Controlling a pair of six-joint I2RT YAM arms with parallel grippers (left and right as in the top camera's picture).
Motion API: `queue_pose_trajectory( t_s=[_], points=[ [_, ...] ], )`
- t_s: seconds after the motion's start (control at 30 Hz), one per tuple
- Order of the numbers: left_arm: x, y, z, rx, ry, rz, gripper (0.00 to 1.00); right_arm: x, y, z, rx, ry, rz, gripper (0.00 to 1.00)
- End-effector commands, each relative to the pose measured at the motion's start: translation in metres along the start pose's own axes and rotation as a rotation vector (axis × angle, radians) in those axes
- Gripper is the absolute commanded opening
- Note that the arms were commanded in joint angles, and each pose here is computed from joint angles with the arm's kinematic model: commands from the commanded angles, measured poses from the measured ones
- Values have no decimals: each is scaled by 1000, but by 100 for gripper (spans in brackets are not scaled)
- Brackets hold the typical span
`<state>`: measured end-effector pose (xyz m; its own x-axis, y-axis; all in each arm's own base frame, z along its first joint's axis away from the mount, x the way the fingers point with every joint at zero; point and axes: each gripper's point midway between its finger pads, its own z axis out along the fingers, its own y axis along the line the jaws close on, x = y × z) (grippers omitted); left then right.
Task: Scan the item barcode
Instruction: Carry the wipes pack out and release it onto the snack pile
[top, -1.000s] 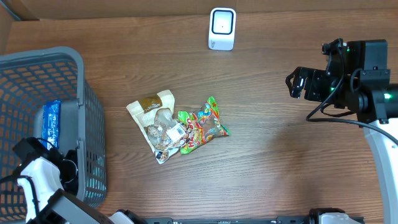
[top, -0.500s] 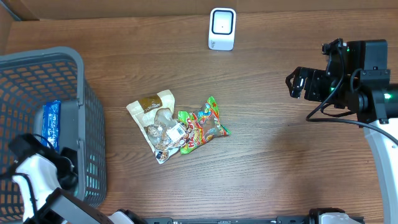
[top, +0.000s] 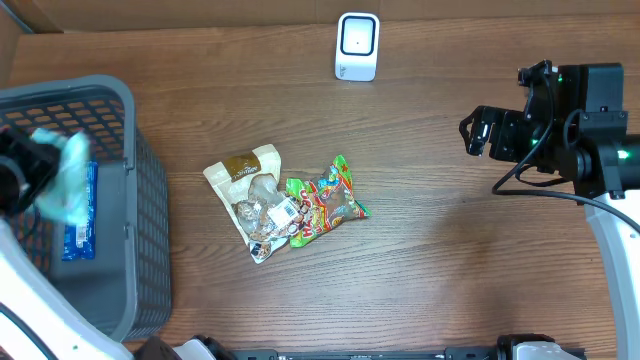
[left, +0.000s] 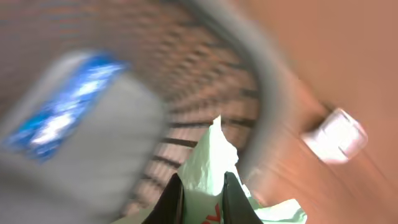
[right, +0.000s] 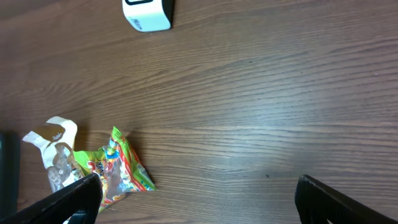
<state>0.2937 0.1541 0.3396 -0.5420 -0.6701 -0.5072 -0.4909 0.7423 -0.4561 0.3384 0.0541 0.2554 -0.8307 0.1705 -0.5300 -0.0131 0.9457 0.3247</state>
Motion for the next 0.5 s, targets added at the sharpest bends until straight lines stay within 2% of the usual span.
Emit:
queue_pose_trajectory(
  t_s=[0.0,0.1,0.2,0.47],
  points=[
    [44,-87,-1,280,134,273,4,-3,3,-2,-16,-13,-1,100],
    [90,-121,16,336,277,408,4,-2,3,-2,-15,-11,-1,100],
    [138,-143,41,309,397,517,4,-2,3,-2,-15,-10,-1,100],
    [235,-122,136,-97,544,570,4,-3,3,-2,-15,-13,-2,100]
  ],
)
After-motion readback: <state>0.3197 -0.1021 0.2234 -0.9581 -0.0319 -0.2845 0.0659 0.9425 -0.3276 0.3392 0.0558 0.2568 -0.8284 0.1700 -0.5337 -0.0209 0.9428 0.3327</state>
